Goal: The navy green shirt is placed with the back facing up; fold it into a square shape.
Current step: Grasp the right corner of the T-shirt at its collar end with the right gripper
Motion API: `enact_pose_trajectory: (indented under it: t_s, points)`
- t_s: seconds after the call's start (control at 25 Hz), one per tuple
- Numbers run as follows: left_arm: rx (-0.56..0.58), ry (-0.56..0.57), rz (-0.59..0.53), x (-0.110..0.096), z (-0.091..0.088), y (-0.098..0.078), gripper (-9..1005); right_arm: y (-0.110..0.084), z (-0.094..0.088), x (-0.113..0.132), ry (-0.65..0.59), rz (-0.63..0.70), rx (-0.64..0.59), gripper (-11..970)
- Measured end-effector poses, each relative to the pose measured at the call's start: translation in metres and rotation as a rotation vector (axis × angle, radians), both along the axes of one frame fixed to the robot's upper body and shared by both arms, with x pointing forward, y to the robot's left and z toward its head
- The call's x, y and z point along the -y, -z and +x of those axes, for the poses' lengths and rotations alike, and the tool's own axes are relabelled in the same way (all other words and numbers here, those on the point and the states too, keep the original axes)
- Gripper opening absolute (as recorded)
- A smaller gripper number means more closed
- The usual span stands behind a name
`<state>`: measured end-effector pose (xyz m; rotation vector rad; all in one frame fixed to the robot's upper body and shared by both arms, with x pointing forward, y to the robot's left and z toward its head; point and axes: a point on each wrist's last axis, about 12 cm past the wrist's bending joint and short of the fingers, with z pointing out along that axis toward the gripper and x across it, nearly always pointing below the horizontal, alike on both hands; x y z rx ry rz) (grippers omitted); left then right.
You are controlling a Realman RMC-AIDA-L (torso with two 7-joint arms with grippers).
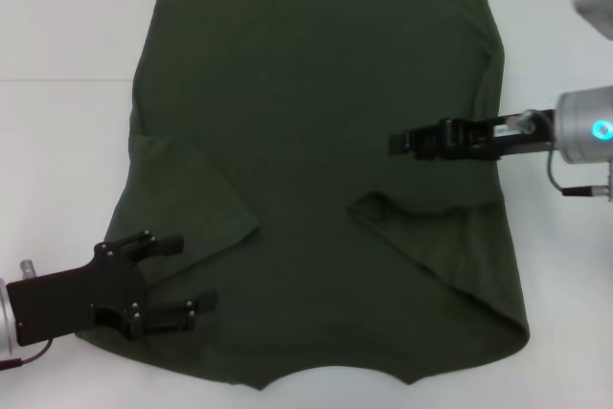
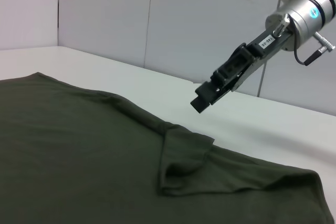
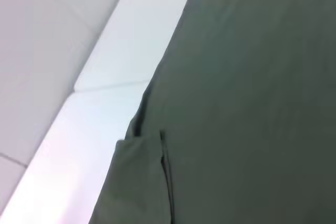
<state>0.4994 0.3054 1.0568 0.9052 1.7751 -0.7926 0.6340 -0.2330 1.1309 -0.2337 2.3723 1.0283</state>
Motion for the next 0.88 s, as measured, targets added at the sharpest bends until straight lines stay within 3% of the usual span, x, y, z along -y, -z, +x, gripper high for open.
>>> enact_pose_trajectory:
  t_s: [0.28,0.6,0.88]
  points:
    - [0.000,-0.001,-0.003,0.001,0.000,0.000,918,0.012,-0.014,0.023,0.047,0.067,0.008,743]
    - [-0.003,-0.004,-0.020,0.004,-0.001,0.002,918,0.045,-0.052,0.069,0.204,0.202,0.022,756]
    - [-0.006,-0.022,-0.055,0.006,0.000,0.000,918,0.069,-0.098,0.101,0.299,0.303,0.209,760]
